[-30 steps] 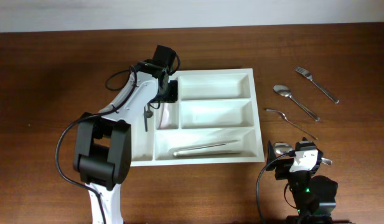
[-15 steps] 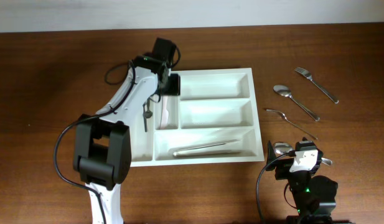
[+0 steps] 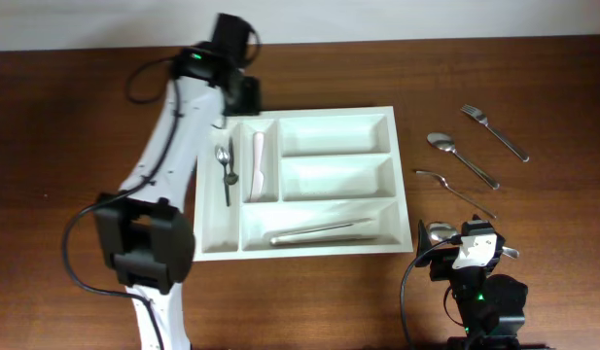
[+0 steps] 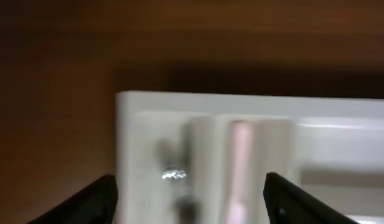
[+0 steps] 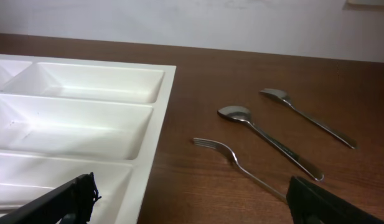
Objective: Pack container
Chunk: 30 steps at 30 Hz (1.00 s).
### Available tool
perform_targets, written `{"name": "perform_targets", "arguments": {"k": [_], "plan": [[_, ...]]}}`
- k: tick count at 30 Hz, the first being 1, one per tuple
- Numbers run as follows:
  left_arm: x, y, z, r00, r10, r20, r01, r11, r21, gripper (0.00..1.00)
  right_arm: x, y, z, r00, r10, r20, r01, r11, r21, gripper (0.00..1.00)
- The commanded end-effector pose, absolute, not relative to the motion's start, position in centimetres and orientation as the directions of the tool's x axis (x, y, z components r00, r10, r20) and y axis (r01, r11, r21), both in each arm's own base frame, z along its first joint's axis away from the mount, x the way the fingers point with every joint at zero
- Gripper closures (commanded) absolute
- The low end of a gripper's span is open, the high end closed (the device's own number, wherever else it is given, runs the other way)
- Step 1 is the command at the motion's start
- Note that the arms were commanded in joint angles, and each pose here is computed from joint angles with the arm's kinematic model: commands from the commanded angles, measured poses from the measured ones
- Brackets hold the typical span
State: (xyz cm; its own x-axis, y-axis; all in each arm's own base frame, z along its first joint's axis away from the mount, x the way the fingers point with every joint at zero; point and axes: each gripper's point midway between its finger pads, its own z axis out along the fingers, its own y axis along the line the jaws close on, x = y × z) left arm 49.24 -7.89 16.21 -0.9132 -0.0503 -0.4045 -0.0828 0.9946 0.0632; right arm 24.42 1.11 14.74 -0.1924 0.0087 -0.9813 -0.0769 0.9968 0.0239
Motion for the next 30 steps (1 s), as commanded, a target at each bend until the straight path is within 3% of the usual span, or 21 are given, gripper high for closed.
{"name": "perform_targets", "arguments": {"k": [1,11,16,18,30], "plan": [[49.5,-2.6,18.4,-0.89,-0.137,-0.434,-0.197,0.976,0.096,0.22,24.4,1.5,14.6,-0.19,0.005,-0.982,-0.094,0.995,0.024,0.01],[47.4,7.7,25.0,-0.777,-0.315,-0.546,-0.407,0.912,0.053,0.2,24.4,1.5,14.6,-0.19,0.005,-0.982,-0.094,0.995,0.023,0.01],[46.3,11.2,26.1,-0.738,-0.371,-0.563,-0.476,0.878,0.045,0.09,24.4,1.5,14.6,-0.19,0.005,-0.982,-0.094,0.995,0.024,0.01],[45.9,12.1,25.8,-0.737,-0.386,-0.555,-0.493,0.869,0.049,0.01,24.4,1.5,14.6,-0.19,0.005,-0.982,-0.094,0.995,0.023,0.01],[45.5,12.9,25.7,-0.733,-0.402,-0.549,-0.509,0.859,0.052,0.01,24.4,1.5,14.6,-0.19,0.005,-0.982,-0.094,0.995,0.024,0.01]]}}
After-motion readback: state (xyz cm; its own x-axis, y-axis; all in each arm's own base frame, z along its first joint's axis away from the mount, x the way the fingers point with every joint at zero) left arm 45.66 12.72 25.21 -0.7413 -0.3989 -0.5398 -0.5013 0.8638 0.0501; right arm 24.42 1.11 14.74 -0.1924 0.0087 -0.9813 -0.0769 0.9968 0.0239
